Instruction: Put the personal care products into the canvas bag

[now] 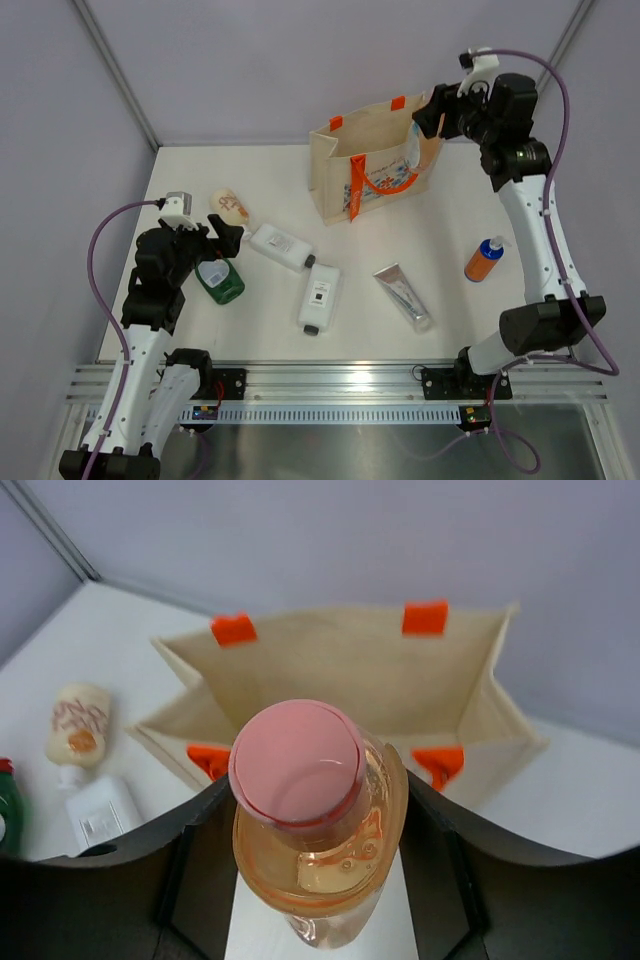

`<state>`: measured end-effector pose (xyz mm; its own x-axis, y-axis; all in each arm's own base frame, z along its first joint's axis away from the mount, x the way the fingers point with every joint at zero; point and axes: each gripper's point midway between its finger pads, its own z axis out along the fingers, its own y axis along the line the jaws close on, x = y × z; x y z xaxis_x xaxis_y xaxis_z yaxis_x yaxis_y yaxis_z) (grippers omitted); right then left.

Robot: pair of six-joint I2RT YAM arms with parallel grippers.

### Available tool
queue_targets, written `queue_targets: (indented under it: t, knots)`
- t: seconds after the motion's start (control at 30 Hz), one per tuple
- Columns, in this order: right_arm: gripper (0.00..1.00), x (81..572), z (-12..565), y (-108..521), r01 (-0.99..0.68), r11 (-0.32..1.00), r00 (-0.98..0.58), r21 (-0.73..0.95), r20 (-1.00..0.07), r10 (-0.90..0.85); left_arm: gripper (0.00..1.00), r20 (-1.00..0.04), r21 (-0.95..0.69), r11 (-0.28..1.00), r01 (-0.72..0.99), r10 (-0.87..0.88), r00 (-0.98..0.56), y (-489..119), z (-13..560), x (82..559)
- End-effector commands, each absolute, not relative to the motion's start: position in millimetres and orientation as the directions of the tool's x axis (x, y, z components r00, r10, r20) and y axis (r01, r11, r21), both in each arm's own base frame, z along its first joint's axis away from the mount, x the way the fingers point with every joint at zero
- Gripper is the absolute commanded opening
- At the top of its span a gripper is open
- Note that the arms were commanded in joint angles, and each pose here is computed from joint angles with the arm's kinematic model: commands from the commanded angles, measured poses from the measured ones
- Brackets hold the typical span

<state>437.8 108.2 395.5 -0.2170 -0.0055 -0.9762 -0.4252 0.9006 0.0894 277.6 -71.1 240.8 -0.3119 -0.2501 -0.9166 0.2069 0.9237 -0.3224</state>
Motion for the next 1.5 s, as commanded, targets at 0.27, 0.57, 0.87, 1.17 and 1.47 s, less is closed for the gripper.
queue_targets:
  t: [0.27, 0.57, 0.87, 1.17, 1.47]
  knots:
    - [0.0, 557.3, 526.4, 134.6, -0.466, 0.884, 0.148, 0.044, -0.981, 0.126, 0.99, -0.938, -0.278, 0.933, 0.23, -0.212, -0.274, -70.5, 253.9, 283.7]
    - [0.0, 620.3, 442.2, 126.1, -0.388, 0.92, 0.096, -0.06, -0.995, -0.025, 0.99, -0.928, -0.28, 0.93, 0.237, -0.199, -0.315, -73.5, 244.6, 287.9]
    - [0.0, 641.1, 344.1, 110.7, -0.352, 0.93, -0.06, -0.103, -0.989, -0.133, 0.99, -0.929, -0.279, 0.926, 0.253, -0.193, -0.316, -75.9, 245.1, 287.2]
    - [0.18, 645.3, 284.1, 95.8, -0.347, 0.933, -0.148, -0.093, -0.977, -0.152, 0.99, -0.917, -0.314, 0.922, 0.226, -0.232, -0.326, -75.5, 243.6, 290.9]
    - [0.99, 597.8, 346.6, 113.1, -0.478, 0.877, -0.158, -0.041, -0.979, -0.132, 0.99, -0.684, -0.545, 0.814, -0.2, -0.57, -0.455, -57.9, 198.9, 316.6]
